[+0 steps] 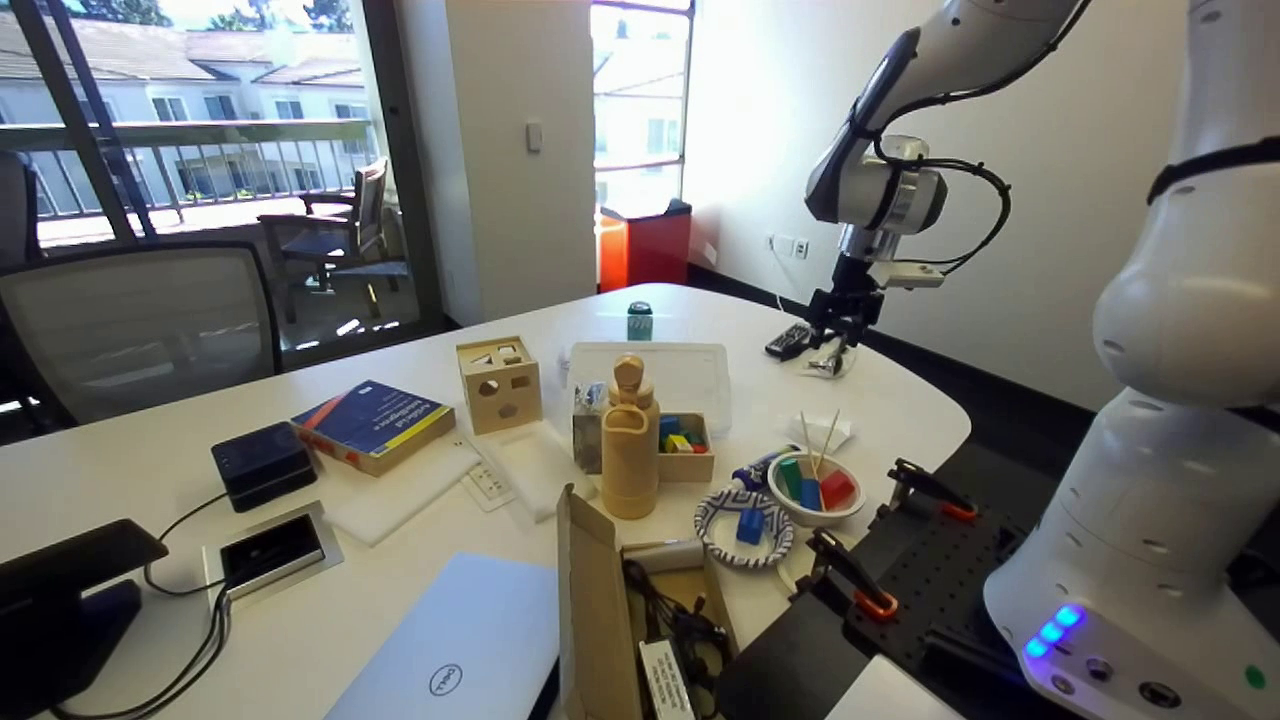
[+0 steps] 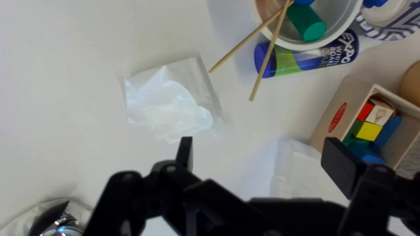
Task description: Wipe the table with the paper towel
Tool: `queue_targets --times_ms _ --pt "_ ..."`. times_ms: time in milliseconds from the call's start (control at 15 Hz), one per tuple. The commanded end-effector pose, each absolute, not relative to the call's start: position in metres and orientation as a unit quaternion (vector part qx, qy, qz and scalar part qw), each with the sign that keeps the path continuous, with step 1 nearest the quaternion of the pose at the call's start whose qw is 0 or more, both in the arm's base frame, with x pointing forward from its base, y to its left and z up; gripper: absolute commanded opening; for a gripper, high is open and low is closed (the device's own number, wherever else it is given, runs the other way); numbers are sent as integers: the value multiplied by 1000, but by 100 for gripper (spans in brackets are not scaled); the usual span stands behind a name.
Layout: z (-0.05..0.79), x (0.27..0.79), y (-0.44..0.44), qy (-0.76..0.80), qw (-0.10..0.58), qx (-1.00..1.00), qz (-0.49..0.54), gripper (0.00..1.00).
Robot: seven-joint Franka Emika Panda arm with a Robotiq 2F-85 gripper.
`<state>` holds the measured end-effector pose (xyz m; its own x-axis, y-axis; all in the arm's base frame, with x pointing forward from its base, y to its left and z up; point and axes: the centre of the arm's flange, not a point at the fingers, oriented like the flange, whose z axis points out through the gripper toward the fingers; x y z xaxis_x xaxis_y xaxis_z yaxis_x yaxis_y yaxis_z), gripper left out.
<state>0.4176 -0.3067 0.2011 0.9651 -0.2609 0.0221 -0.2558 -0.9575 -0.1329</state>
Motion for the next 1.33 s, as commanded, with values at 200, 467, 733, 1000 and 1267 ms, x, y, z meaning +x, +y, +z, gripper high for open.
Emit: queue_targets --times_ms 200,467,733,1000,1267 --pt "73 438 -374 240 50 -969 -33 100" --pt "36 435 -386 281 68 -957 -8 100" --pt "17 432 -396 311 63 -948 -1 100" --pt "-4 432 -398 329 74 -941 16 100" --pt "-17 431 -392 340 84 -936 31 74"
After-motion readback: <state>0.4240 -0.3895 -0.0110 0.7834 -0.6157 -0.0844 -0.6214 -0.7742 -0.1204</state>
